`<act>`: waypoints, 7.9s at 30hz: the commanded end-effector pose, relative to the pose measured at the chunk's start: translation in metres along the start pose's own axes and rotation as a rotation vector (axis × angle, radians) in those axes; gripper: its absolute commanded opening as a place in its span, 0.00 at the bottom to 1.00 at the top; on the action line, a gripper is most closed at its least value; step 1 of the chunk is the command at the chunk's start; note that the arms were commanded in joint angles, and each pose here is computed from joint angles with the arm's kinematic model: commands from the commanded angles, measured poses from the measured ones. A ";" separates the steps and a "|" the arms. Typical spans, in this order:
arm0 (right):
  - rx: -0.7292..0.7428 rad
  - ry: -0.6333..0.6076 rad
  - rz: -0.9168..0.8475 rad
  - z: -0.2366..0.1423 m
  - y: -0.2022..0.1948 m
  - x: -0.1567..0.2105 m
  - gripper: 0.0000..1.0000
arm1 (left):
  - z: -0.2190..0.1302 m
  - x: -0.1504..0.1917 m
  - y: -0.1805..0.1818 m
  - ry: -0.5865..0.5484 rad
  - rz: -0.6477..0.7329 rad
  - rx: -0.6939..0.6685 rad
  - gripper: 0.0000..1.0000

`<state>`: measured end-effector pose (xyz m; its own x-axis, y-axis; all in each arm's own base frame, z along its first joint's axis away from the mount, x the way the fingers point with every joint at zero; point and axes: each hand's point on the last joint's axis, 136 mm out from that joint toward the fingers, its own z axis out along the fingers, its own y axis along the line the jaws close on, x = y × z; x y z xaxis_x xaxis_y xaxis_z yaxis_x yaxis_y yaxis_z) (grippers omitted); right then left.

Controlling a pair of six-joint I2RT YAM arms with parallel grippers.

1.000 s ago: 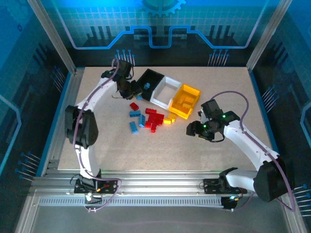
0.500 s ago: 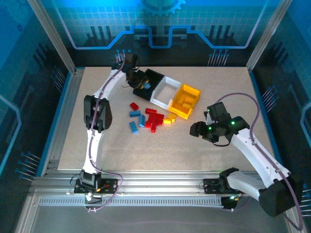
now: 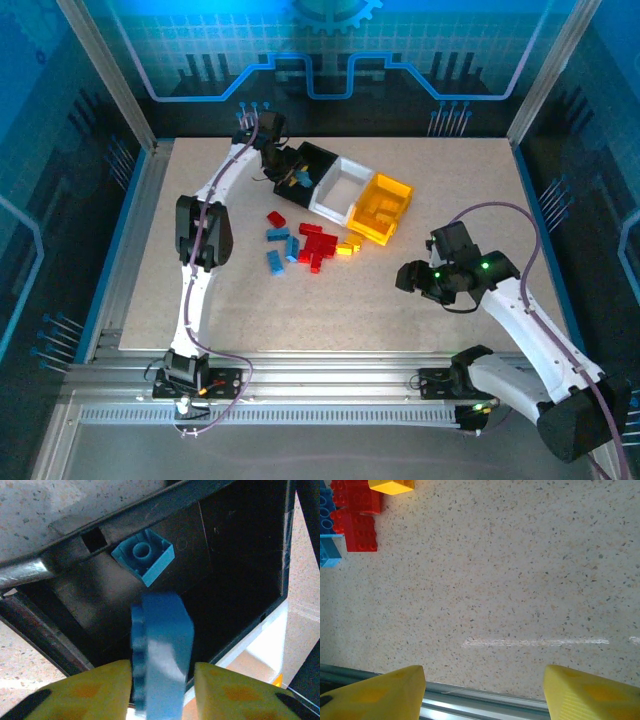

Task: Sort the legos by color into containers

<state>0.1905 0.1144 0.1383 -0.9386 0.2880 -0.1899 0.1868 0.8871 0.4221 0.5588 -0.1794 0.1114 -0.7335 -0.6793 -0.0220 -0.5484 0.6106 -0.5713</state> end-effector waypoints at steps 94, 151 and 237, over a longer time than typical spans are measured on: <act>-0.008 0.112 -0.163 0.038 0.039 -0.002 0.65 | -0.077 0.142 0.213 0.108 0.290 -0.491 0.29; 0.057 0.084 -0.045 0.024 0.005 0.007 0.65 | -0.004 -0.003 -0.065 0.119 0.160 0.306 0.56; -0.002 0.103 -0.102 0.044 0.015 0.018 0.66 | -0.072 0.096 0.091 0.125 0.202 -0.229 0.29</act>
<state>0.1858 0.1471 0.1042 -0.9790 0.1470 -0.1412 0.0780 0.9103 0.4065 0.3861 -0.1537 0.0889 -0.8677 -0.4967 0.0174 -0.4827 0.8339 -0.2676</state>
